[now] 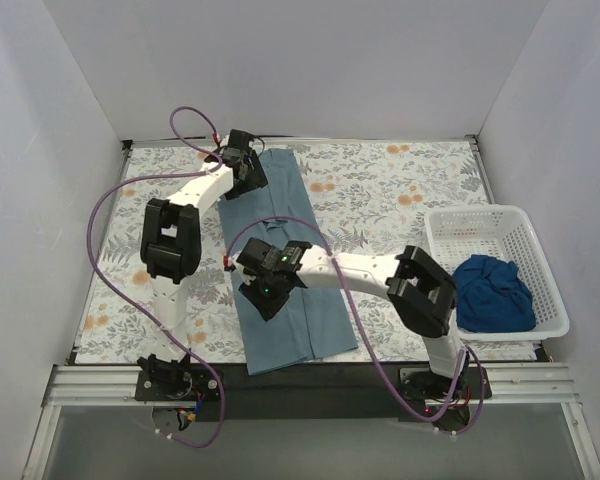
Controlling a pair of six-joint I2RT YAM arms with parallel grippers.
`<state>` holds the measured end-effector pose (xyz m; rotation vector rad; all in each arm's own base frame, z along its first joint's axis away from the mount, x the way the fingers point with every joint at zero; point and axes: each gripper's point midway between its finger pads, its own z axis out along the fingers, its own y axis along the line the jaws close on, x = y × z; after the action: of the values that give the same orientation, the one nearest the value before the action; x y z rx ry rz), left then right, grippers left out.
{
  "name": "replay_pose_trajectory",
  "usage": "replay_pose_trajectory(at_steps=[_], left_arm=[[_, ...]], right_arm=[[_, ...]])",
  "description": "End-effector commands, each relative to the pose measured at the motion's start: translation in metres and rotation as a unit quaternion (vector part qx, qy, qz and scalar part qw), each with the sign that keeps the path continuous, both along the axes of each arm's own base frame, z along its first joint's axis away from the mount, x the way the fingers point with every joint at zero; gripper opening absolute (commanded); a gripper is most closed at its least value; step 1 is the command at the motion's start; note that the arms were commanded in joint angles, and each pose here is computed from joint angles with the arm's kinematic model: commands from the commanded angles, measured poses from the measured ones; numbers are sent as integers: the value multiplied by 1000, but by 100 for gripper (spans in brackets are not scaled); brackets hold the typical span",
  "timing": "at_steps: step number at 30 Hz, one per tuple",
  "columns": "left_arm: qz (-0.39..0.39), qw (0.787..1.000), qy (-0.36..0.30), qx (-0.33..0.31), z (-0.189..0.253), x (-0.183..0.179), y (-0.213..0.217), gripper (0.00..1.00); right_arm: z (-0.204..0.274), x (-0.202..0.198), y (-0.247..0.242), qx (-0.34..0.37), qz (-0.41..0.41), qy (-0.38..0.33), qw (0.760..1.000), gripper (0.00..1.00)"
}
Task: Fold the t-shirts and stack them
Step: Fold the tshirt
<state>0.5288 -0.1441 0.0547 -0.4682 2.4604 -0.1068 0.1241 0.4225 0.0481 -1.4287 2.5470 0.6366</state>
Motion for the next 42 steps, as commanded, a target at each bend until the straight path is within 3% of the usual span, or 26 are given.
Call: replay_pose_trajectory(at_steps=[1,7,10,11,12,19,32,42], left_arm=[[29,991,-129,-3,132,-4,21,70],[90,980,-177,26,179,-63,65,71],[101,978,-180,27,166,-114,82,71],[99,983,-151,29,136,-136,86,71],[97,981,-166,16,144,-154,88,71],[80,982,-170,2,98,-219,100,70],[78,987,-143,16,68,-224,102,69],[76,986,-145,13,69,-224,101,68]], right_arm=[[69,54,-21,39,-66,-120,990,33],[92,138,-67,48,-168,-180,968,32],[87,173,-81,44,-199,-188,961,29],[86,182,-82,48,-206,-190,959,28],[84,189,-83,49,-209,-188,958,27],[58,224,-71,51,-218,-164,961,24],[18,228,-39,72,-225,-104,966,24],[-2,224,-39,57,-225,-90,969,28]])
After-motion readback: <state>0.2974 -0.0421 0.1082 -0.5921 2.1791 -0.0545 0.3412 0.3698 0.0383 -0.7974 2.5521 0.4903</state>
